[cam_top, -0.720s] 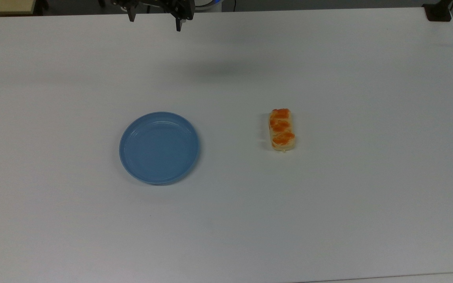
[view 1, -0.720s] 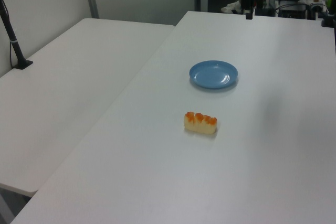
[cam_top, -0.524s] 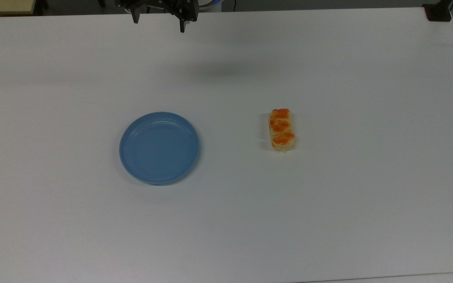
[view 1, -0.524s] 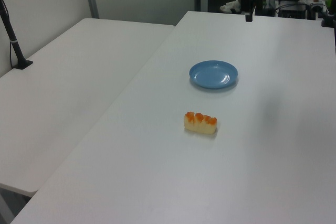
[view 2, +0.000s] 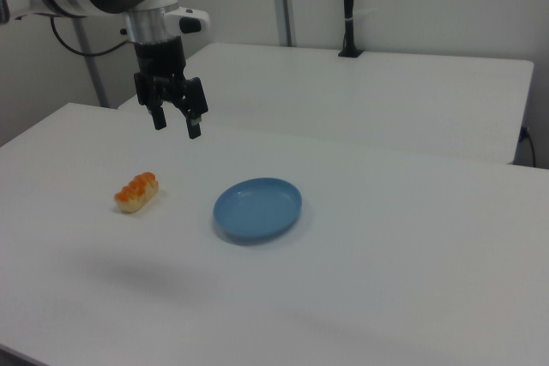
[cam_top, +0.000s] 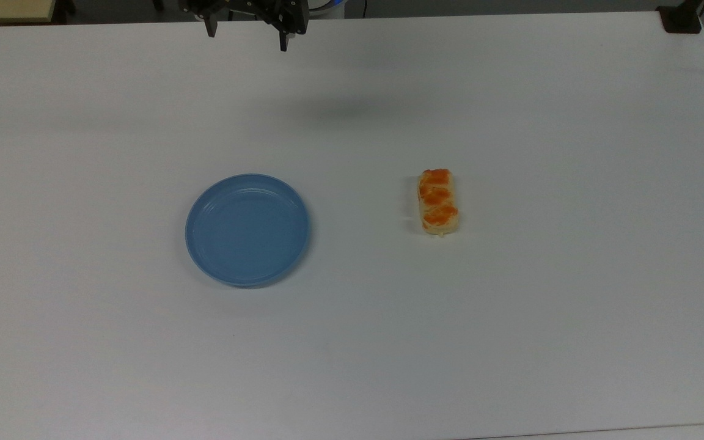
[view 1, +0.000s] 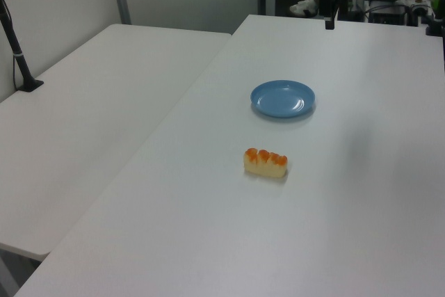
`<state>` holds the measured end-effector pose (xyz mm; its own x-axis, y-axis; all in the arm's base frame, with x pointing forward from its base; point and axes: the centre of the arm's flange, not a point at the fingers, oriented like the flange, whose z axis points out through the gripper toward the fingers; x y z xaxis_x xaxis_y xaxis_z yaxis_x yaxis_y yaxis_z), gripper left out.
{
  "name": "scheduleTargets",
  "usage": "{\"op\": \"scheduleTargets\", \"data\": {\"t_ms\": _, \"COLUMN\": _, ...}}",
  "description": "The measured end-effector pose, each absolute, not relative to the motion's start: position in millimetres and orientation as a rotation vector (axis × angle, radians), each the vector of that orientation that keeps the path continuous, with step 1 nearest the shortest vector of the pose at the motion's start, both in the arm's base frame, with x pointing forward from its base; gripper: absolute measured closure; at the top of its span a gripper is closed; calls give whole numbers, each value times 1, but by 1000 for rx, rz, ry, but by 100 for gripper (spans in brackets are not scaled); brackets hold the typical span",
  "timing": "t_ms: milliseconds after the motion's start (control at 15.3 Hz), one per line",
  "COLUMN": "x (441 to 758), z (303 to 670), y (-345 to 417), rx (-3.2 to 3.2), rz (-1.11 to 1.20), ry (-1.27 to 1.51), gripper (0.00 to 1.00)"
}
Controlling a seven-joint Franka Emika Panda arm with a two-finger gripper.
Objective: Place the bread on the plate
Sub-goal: 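Move the gripper over the orange-topped bread roll and lower onto it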
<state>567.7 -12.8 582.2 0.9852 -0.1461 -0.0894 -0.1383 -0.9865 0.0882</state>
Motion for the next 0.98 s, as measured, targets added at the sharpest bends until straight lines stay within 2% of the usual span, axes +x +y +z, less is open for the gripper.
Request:
{"op": "scheduleTargets", "data": {"t_ms": 131, "x": 570, "z": 577, "y": -5, "rx": 3051, "rz": -159, "ry": -191, "gripper": 0}}
{"op": "scheduleTargets", "data": {"t_ms": 327, "x": 586, "z": 552, "y": 49, "rx": 3057, "rz": -145, "ry": -52, "gripper": 0}}
{"op": "scheduleTargets", "data": {"t_ms": 458, "x": 605, "z": 515, "y": 109, "rx": 3082, "rz": -102, "ry": 35, "gripper": 0}}
{"op": "scheduleTargets", "data": {"t_ms": 589, "x": 621, "z": 477, "y": 150, "rx": 3102, "rz": -54, "ry": 11, "gripper": 0}}
{"op": "scheduleTargets", "data": {"t_ms": 654, "x": 630, "z": 444, "y": 181, "rx": 3102, "rz": -21, "ry": -7, "gripper": 0}}
{"op": "scheduleTargets", "data": {"t_ms": 982, "x": 632, "z": 358, "y": 252, "rx": 3086, "rz": -32, "ry": 4, "gripper": 0}}
